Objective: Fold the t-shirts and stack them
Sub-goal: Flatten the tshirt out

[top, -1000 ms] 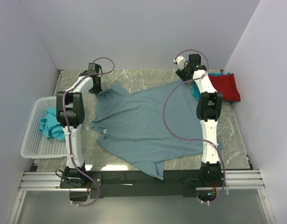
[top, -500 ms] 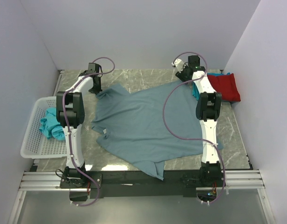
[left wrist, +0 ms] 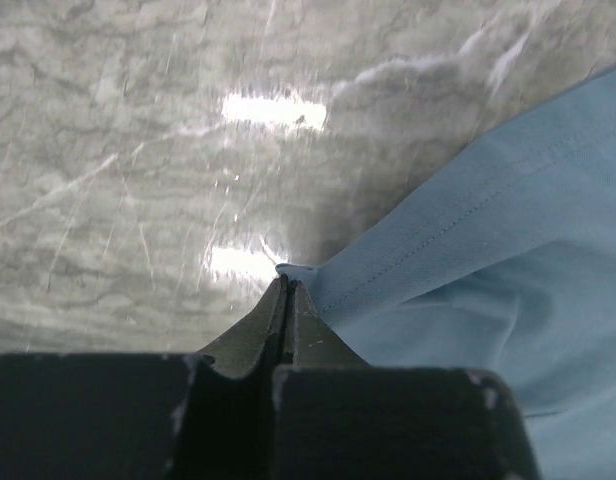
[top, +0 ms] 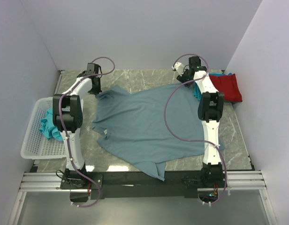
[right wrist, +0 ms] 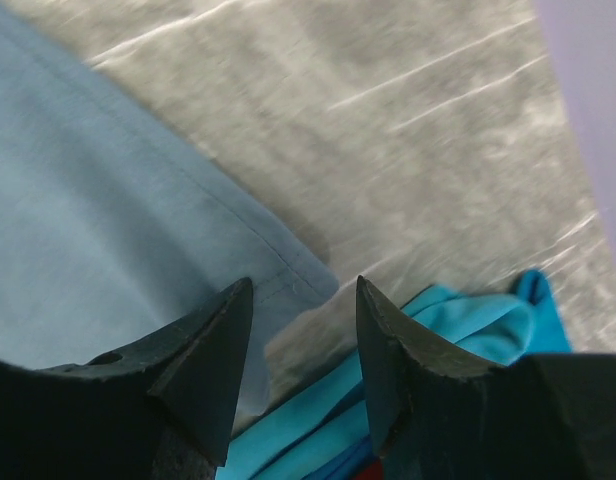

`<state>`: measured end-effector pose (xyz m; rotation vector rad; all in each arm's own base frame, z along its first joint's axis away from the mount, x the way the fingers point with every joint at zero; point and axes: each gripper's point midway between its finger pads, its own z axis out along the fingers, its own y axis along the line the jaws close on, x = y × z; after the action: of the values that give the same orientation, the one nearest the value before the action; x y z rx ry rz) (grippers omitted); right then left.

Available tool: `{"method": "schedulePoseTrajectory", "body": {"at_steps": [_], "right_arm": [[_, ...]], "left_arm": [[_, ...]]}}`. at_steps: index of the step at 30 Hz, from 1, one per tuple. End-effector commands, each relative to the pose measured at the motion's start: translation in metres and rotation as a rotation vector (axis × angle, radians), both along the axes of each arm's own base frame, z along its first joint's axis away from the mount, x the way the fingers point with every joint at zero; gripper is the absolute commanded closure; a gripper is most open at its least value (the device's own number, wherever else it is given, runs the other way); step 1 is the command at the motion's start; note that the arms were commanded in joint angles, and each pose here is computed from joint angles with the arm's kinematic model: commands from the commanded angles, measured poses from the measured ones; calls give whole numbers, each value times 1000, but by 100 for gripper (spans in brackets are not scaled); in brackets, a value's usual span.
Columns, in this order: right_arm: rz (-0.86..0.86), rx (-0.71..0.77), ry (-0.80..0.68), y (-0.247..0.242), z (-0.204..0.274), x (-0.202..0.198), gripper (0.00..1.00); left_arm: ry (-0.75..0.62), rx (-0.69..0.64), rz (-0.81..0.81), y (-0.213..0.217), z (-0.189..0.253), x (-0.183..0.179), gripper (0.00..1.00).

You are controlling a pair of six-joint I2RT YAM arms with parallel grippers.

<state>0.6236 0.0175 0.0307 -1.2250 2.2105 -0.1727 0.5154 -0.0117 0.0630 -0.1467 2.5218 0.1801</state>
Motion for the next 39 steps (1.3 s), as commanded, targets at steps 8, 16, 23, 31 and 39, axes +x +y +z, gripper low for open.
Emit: {"method": "schedulePoseTrajectory", "body": {"at_steps": [8,16,23,31,39], "right_arm": [[-83,15,198,9,-25,-54,43],[-74,19,262,5,-28,-61,57],[-63,2,277,3,-30,-68,88],[-139,12,15,-1,33,-21,100],[-141,138,-282,30,175,-13,100]], "left_arm": [[-38,11,24,5,28,-18,100],[-39,16,20,6,30,-21,100],[-34,3,16,3,29,-20,100],[-62,15,24,7,44,-11,100],[-229,7,64,22,116,11,100]]}}
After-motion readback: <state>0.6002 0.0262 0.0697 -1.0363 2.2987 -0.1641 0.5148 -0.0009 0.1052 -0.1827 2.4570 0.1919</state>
